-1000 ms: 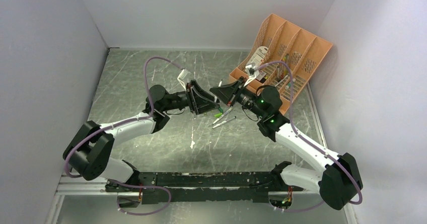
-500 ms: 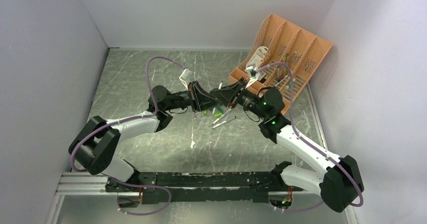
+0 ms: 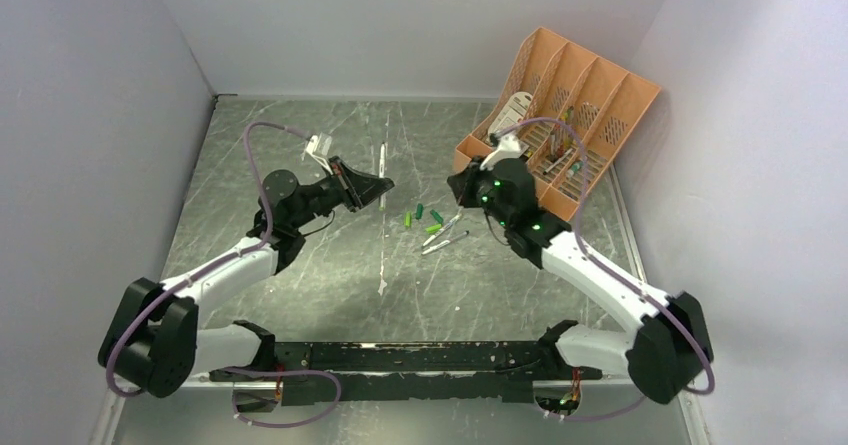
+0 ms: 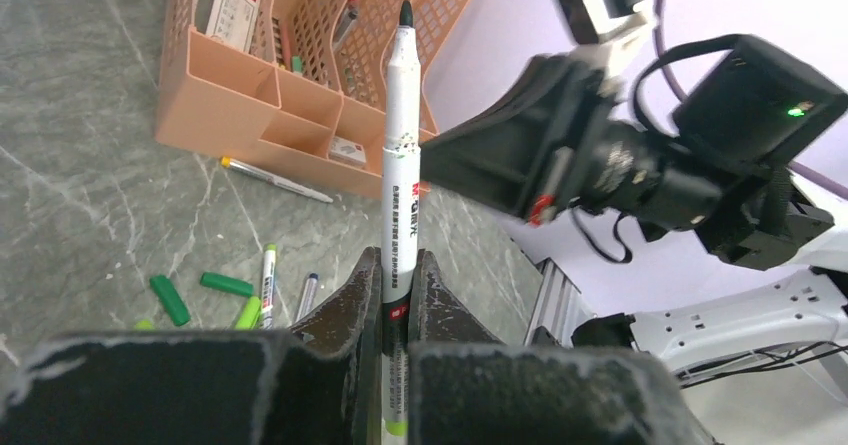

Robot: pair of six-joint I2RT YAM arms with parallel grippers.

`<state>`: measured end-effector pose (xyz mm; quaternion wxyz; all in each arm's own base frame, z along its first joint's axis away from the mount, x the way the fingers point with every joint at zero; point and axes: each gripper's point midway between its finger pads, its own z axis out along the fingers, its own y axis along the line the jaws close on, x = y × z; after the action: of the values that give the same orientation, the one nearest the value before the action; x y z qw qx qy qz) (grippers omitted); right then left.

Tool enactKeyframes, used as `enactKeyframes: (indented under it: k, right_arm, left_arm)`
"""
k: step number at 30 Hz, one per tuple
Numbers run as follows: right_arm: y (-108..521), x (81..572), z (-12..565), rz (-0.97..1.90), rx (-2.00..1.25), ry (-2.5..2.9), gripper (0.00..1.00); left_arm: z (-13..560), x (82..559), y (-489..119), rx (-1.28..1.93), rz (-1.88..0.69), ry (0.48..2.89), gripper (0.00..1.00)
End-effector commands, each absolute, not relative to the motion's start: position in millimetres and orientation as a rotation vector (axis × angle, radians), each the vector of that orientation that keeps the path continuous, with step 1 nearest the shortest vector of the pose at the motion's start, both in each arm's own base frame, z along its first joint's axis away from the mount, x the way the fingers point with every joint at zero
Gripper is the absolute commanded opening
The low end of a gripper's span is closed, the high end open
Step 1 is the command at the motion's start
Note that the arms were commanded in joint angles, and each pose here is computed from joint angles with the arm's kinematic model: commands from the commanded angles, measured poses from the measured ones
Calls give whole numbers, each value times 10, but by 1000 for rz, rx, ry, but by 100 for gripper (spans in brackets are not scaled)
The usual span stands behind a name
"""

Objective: Insert the pens into the pen caps

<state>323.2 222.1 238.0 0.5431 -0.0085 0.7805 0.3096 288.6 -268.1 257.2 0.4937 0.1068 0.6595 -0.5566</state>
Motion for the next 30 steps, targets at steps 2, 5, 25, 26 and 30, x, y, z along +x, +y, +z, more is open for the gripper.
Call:
enactKeyframes:
  k: [2,5,25,26,30]
  right_arm:
    - [2134,3252,1543,377,-103,2111,0]
    - [2342,3319,1353,366,-153,2173,0]
    - [2866,3701,381,136,-143,2424,36]
    - [2875,3696,329,140,-147,2427,35]
    - [2891,3692,195,122,-144,2447,33]
  left_arm:
    - [2471,2894,-2549,237,-1233,1650,7]
    - [2435,2885,-2503,224,-1204,1662,7]
    - [2328,2902,-2357,174,-1103,1708,7]
    - [2324,2902,-2361,173,-1106,1710,7]
    - [2302,2894,-2393,176,-1131,1713,7]
